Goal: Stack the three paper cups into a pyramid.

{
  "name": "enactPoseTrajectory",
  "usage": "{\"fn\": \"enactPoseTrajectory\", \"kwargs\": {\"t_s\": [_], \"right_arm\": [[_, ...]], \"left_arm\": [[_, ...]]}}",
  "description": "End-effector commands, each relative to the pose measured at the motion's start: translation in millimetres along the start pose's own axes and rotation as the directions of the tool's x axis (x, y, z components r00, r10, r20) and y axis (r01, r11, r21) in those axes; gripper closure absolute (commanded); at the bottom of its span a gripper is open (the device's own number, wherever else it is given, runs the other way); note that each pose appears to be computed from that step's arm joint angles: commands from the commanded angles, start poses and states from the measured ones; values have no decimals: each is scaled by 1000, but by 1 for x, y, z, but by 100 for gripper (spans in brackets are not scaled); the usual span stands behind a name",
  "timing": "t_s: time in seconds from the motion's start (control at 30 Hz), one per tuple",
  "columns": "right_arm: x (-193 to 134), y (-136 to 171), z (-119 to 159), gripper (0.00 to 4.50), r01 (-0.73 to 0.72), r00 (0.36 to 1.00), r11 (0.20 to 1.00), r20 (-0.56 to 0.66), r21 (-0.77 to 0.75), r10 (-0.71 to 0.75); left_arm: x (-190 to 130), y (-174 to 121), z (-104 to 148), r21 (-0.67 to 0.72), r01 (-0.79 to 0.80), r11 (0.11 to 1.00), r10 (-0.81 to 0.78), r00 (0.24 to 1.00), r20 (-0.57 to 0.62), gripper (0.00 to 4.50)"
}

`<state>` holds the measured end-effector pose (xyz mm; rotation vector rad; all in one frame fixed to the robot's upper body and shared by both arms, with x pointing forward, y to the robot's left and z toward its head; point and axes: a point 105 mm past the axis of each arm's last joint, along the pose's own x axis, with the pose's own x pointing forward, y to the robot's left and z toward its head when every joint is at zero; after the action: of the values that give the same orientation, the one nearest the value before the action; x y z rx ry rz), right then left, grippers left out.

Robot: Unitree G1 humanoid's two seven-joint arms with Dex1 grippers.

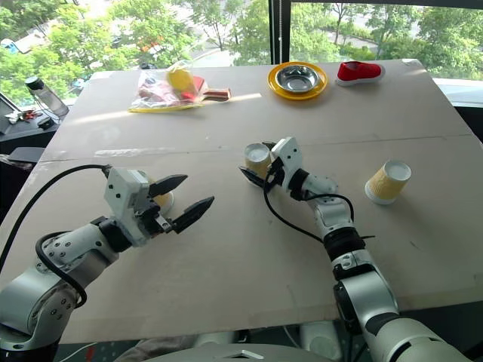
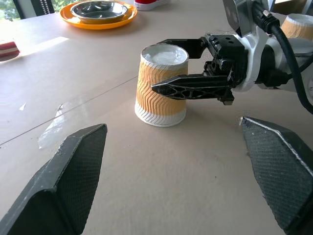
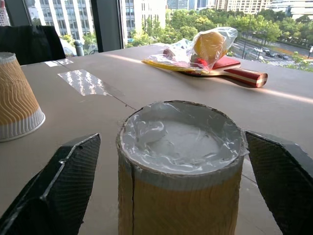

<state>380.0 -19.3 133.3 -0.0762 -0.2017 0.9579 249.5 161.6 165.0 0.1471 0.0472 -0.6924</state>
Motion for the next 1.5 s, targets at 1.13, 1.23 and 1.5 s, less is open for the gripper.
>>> {"fn": "enactPoseTrajectory", "kwargs": {"t_s": [1.13,1.23,1.5], "right_arm": [[-253,-83,43,2,843,520,519,-31,-143,-853],[-248,-84,32,2,826,556,559,-69,-65,-829],[-244,-88,29,82,812,579,582,-68,-43,-813]], "left_arm": [[49,-65,55,152,546,824,-562,820,105,0],[48,-66,54,154,546,824,-563,820,103,0],[46,-62,51,158,515,842,-532,842,91,0]]}}
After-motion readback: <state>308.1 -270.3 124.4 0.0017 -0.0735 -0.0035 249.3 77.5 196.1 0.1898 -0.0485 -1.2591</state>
